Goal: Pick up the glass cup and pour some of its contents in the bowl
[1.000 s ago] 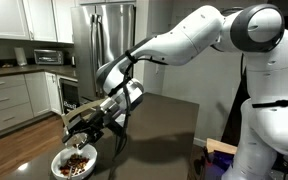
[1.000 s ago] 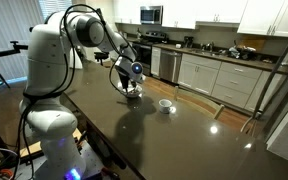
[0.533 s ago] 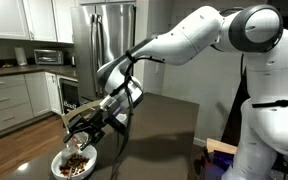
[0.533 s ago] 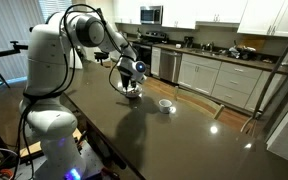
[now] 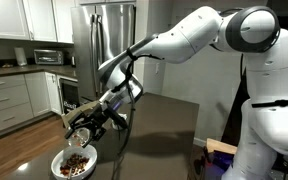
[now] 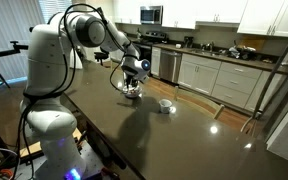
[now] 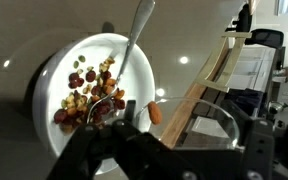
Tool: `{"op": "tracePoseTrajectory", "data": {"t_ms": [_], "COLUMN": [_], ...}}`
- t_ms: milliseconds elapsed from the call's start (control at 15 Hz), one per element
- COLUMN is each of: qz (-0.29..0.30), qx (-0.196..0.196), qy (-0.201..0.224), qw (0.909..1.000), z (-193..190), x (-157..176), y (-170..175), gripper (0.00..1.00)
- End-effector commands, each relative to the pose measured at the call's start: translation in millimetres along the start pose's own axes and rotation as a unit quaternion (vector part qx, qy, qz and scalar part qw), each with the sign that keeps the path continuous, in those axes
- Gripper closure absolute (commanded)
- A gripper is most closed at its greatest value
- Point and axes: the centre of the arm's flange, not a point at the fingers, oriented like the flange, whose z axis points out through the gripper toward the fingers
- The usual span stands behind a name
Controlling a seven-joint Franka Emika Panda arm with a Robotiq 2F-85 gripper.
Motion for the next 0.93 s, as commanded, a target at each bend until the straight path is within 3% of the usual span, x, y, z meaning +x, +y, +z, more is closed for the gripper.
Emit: {"op": "tracePoseTrajectory", "data": {"t_ms": [0,67,133,867], "qz": [0.0,-0.001,-0.001,0.117], "qx": [0.0,0.001,0.001,0.03], "qy": [0.001,0.001,0.0,0.0], "qw": [1.0,1.0,1.0,0.9927], "z": [-0.4,-0.3,-0.3,-17.5], "x": [0.5,0.5,0.4,32.6], "y": [-0.6,-0.7,-0.8,-4.7], "gripper": [0.16,0.16,0.41,0.41]}}
